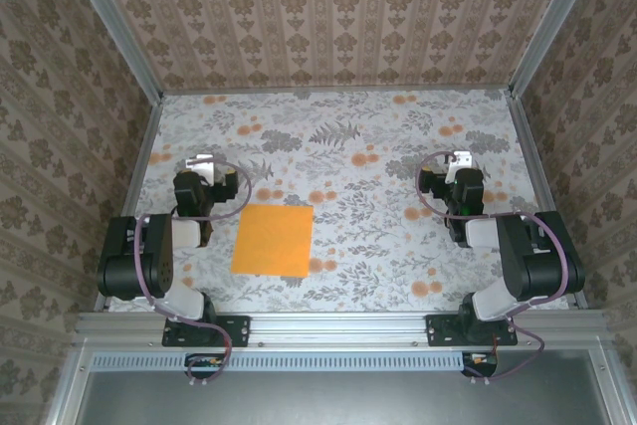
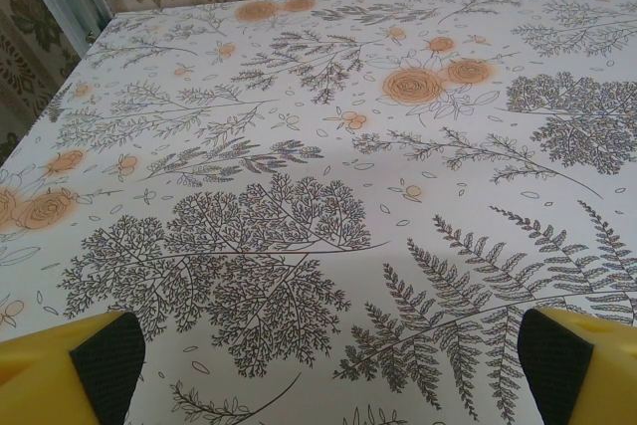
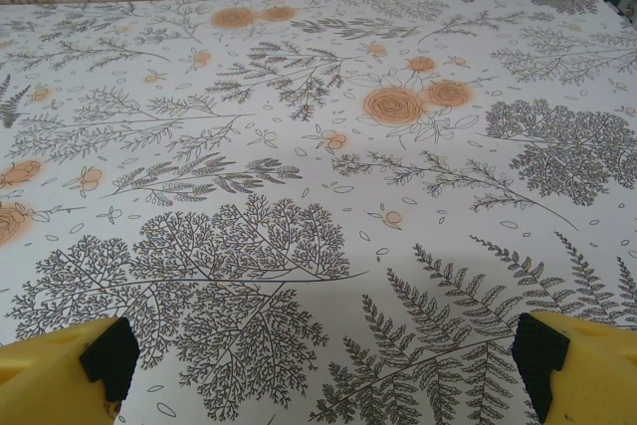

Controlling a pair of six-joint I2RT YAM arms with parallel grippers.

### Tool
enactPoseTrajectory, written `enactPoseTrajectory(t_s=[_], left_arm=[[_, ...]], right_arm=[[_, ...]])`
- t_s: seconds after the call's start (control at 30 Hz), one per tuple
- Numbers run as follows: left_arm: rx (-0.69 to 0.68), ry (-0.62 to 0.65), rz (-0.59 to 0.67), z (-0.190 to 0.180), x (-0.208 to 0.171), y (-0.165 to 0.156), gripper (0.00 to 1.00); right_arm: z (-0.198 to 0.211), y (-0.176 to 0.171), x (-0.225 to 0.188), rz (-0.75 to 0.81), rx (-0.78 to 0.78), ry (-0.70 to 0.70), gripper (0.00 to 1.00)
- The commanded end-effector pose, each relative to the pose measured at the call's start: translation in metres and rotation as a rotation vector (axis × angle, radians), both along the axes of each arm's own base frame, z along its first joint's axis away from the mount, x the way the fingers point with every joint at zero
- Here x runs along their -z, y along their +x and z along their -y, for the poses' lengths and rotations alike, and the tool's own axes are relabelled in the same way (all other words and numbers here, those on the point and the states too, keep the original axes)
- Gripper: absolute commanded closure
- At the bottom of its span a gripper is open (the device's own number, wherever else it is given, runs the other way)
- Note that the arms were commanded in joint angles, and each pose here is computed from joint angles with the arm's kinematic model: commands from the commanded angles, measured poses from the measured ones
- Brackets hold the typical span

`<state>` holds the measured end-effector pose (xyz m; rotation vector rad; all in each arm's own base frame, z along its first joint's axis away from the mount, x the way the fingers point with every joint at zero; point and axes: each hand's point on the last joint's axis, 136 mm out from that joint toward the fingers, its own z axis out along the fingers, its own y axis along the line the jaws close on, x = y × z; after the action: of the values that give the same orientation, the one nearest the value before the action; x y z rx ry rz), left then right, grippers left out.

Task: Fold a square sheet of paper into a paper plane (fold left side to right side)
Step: Move the square sheet of paper to the center of the table.

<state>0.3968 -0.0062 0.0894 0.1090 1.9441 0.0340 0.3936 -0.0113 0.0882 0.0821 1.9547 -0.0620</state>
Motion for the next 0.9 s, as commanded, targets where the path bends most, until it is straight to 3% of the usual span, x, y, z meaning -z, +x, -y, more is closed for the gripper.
enactPoseTrajectory(t_s=[0.0,0.27,0.4,0.5,0.67,0.87], left_arm=[[-0.007,0.001,0.017,-0.002,-0.006,0.002,0.00],[-0.144,-0.041,0.015,-0.020,-0.068,-0.014,0.00],[-0.183,-0.212,-0.088,-0.012,-0.095,-0.025,0.00],[-0.121,-0.262,-0.190,0.016,-0.101,-0.035,0.00],[0.018,-0.094,-0.445,0.080,-0.079,-0.076,0.02],[0.097,-0.034,-0.735,0.126,-0.023,-0.139,0.13]], right_arm=[[0.000,0.005,-0.010,0.043,0.007,0.015,0.00],[0.011,-0.011,-0.074,0.064,0.087,0.048,0.00],[0.002,-0.023,-0.099,0.050,0.089,0.183,0.00],[-0.015,-0.032,-0.109,0.021,0.051,0.329,0.00],[-0.039,-0.048,-0.110,-0.073,-0.020,0.404,0.00],[-0.036,-0.056,-0.110,-0.087,-0.004,0.380,0.00]])
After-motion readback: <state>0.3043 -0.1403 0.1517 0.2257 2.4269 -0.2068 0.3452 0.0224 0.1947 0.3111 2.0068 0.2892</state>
